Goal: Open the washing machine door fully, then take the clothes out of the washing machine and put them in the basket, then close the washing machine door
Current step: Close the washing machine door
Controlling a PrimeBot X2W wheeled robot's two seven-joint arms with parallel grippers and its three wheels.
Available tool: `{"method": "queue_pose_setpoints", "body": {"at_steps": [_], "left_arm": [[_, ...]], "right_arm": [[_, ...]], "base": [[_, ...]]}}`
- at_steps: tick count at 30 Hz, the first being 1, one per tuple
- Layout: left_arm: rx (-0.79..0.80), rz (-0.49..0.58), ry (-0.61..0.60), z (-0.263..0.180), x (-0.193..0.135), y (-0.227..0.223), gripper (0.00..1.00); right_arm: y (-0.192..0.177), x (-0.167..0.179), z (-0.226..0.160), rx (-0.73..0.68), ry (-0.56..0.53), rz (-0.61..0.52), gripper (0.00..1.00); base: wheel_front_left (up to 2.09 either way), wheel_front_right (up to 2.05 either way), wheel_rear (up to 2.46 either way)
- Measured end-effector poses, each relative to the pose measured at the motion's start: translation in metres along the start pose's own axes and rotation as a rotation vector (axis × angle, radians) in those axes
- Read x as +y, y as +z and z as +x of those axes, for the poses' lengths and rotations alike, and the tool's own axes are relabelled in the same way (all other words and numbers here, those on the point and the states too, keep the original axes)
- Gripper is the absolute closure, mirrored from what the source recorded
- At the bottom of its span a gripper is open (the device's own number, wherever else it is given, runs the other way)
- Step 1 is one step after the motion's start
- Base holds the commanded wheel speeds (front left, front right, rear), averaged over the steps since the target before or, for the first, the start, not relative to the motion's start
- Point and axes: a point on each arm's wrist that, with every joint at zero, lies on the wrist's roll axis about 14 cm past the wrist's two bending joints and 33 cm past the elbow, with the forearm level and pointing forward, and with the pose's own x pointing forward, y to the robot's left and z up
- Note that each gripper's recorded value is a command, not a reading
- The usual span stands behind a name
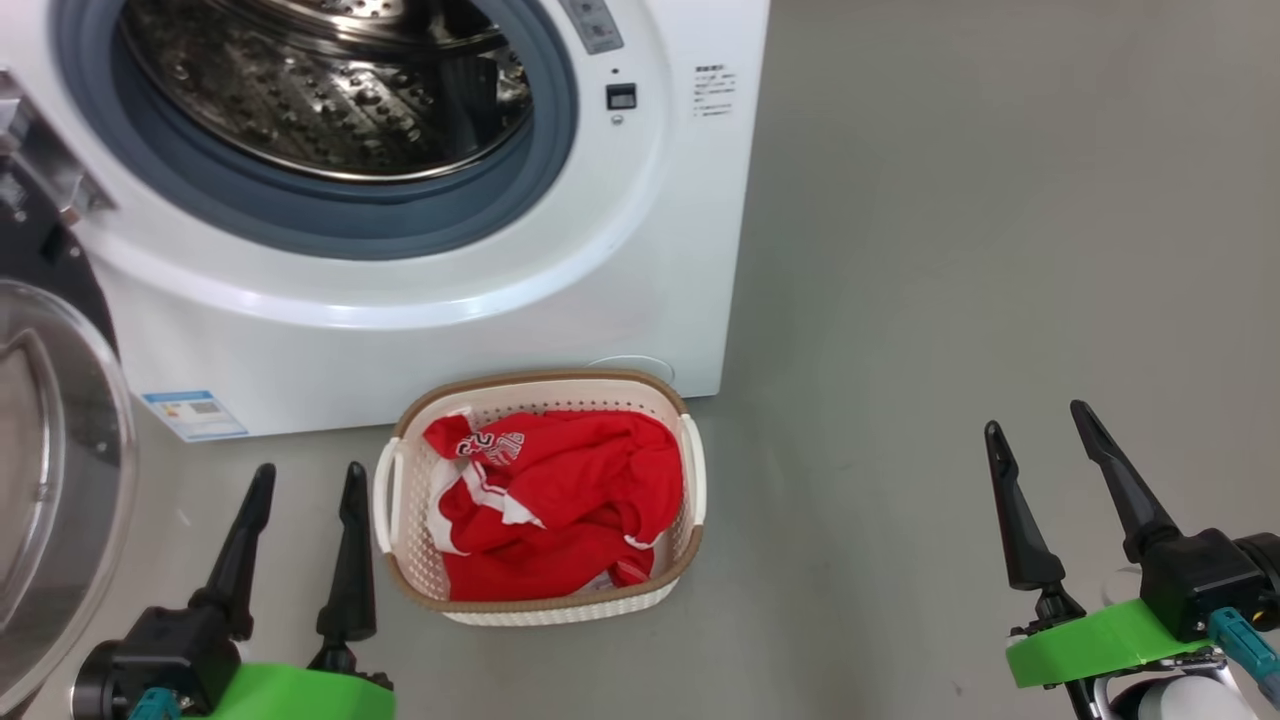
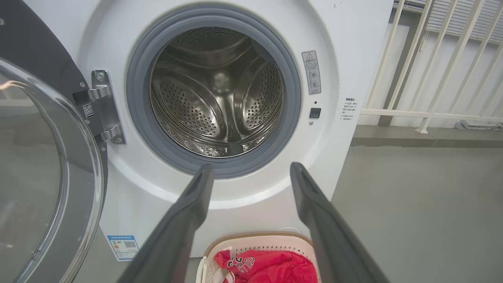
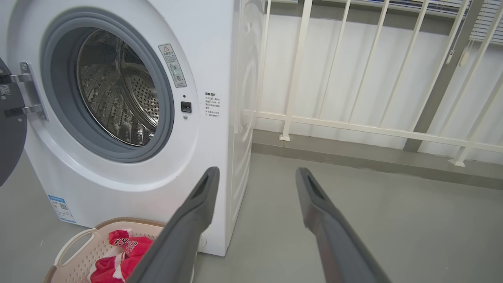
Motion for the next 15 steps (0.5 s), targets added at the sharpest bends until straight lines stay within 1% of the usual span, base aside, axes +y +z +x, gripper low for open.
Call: {"method": "queue_pose_setpoints", "body": {"at_steps": [7,15], "left_arm": [[-0.023,0.012,0.065,-0.006,0.016,0.009,0.0],[-0.066,0.031,0.184,-0.02,0.045,0.026,0.0]], "right_arm": [[-0.003,0.017,0.008,0.004,0.05,0.01,0.0],[0.0,0.05,0.029,-0.019,0.147,0.026,0.0]], "base": [[0.0,0.0,0.0],[0.0,0.0,0.0]]}}
